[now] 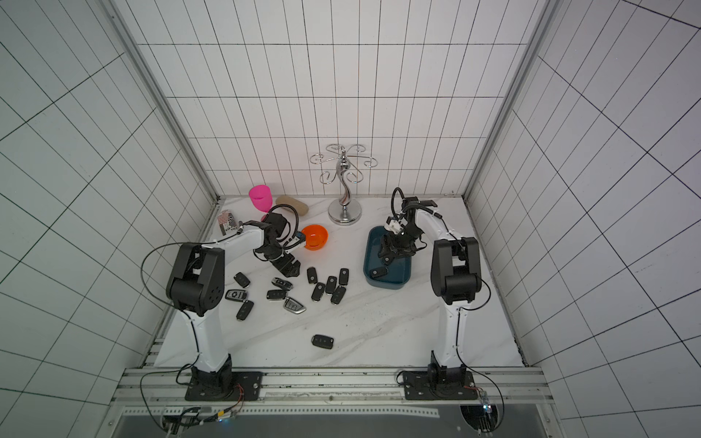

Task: Place the car key into the storage box
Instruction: Pick up the car key from the center of the board.

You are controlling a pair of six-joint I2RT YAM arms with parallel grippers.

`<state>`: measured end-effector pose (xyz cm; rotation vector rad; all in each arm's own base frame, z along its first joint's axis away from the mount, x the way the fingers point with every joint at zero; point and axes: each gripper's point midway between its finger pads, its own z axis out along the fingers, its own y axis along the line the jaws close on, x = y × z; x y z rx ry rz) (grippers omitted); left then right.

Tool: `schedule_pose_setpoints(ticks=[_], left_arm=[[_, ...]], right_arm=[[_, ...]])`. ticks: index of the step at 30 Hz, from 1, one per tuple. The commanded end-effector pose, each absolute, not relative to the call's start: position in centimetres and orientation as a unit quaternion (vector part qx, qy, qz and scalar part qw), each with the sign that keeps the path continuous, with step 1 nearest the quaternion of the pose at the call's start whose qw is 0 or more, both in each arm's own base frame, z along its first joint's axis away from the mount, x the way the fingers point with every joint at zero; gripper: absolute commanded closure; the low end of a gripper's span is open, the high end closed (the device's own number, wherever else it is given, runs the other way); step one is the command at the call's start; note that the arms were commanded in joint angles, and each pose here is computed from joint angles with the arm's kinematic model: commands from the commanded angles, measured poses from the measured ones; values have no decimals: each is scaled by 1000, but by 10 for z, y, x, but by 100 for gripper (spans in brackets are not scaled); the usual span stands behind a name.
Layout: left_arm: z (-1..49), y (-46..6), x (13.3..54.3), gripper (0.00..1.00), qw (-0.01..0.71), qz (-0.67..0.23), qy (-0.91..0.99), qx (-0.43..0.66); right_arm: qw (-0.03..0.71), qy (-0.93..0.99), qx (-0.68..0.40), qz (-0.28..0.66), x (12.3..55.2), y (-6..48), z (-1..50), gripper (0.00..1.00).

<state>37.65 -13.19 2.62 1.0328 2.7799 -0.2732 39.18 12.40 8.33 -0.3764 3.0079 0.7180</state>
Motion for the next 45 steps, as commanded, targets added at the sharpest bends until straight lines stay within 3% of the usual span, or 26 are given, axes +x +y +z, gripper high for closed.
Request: schedule_pose_setpoints(ticks=[1,17,23,35,38,40,45], left_arm=[[16,-134,384,3,84,-92,941,315],[16,-127,377,2,88,-81,954,276],[9,-124,373,16,80,-76,956,271],[5,-109,361,18,83,-50,960,262],[6,-103,360,22,80,-56,962,255],[5,-101,357,31,73,-62,962,257],[2,-104,349,36,65,-75,960,260]], right_arm=[[27,964,-133,229,389,120,96,22],[26,961,-127,242,387,120,96,22],[29,962,-126,242,387,119,98,22],[29,962,-125,243,385,118,98,22],[28,961,-124,244,384,118,98,22],[30,961,-125,245,384,119,99,22],[32,961,-126,245,383,119,101,23]])
